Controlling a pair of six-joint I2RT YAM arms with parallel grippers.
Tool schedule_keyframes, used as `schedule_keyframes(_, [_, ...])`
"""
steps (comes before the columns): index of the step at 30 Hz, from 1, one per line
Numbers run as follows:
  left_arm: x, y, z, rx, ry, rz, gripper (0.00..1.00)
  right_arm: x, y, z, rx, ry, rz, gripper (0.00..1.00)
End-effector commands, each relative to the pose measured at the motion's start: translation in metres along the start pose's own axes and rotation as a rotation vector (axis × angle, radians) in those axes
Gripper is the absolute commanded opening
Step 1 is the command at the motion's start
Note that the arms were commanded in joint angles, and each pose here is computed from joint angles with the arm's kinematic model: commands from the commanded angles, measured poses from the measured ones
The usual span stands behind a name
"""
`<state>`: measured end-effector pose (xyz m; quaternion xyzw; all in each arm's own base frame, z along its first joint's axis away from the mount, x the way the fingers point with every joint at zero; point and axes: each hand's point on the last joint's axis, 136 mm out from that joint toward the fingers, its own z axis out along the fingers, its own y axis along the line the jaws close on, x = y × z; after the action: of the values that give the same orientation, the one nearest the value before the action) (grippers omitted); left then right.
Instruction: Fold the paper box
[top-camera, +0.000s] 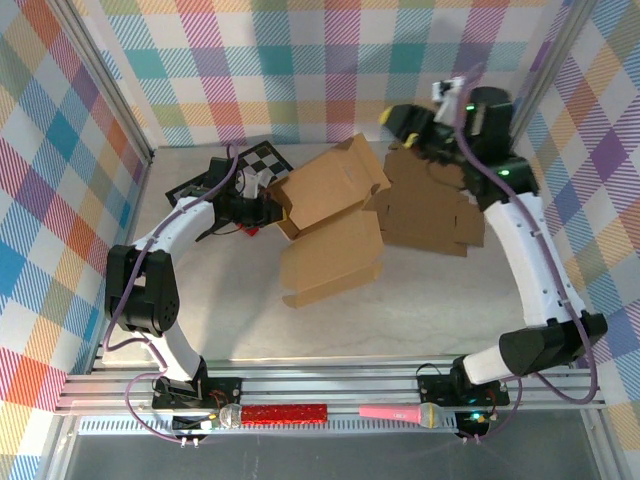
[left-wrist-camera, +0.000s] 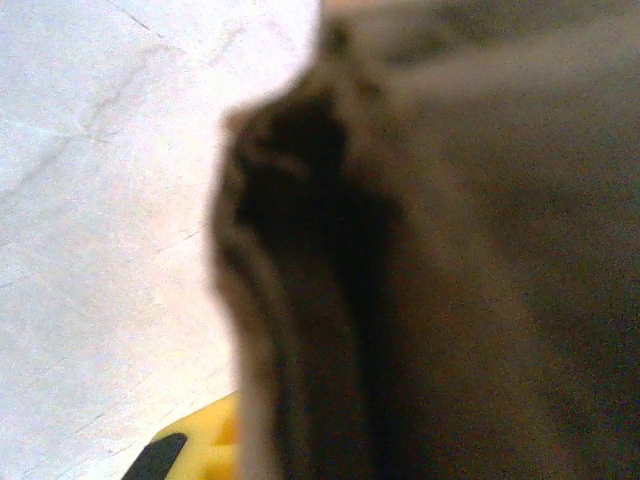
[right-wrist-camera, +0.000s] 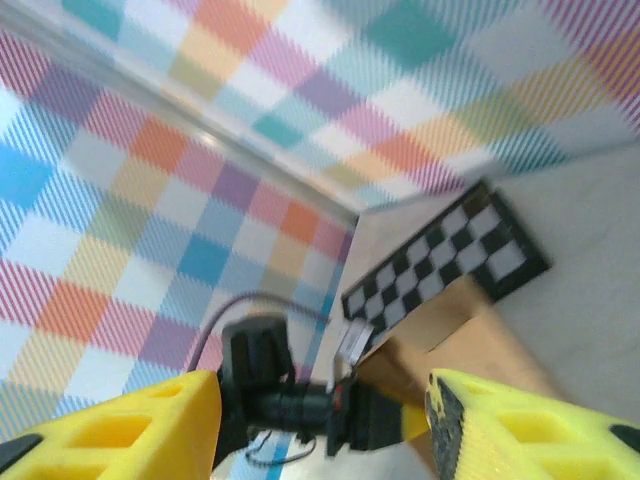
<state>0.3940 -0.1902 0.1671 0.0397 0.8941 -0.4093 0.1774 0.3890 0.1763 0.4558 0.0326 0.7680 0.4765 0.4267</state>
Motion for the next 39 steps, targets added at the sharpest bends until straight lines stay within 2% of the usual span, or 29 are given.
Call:
schedule_keyframes(1, [-0.011, -0.015, -0.008, 0.083, -0.027, -0.008, 0.00, -0.007, -0.041, 0.009, -0.048, 0.088, 0.068, 0.52])
schedule_keyframes(6, [-0.014, -0.021, -0.005, 0.130, -0.012, -0.030, 0.00, 0.001, -0.068, 0.044, -0.183, 0.250, 0.109, 0.43])
schedule_keyframes(9, [-0.017, -0.023, -0.005, 0.144, -0.011, -0.036, 0.00, 0.009, -0.067, 0.056, -0.259, 0.319, 0.146, 0.40])
schedule_keyframes(14, [-0.018, -0.024, -0.005, 0.149, -0.009, -0.040, 0.00, 0.030, -0.060, 0.064, -0.292, 0.392, 0.145, 0.38])
schedule_keyframes(28, [-0.013, -0.023, -0.006, 0.141, -0.004, -0.038, 0.00, 0.074, -0.036, 0.063, -0.339, 0.486, 0.082, 0.37])
schedule_keyframes(39, [-0.008, -0.025, -0.010, 0.138, -0.008, -0.030, 0.00, 0.099, -0.032, 0.066, -0.285, 0.521, 0.004, 0.38])
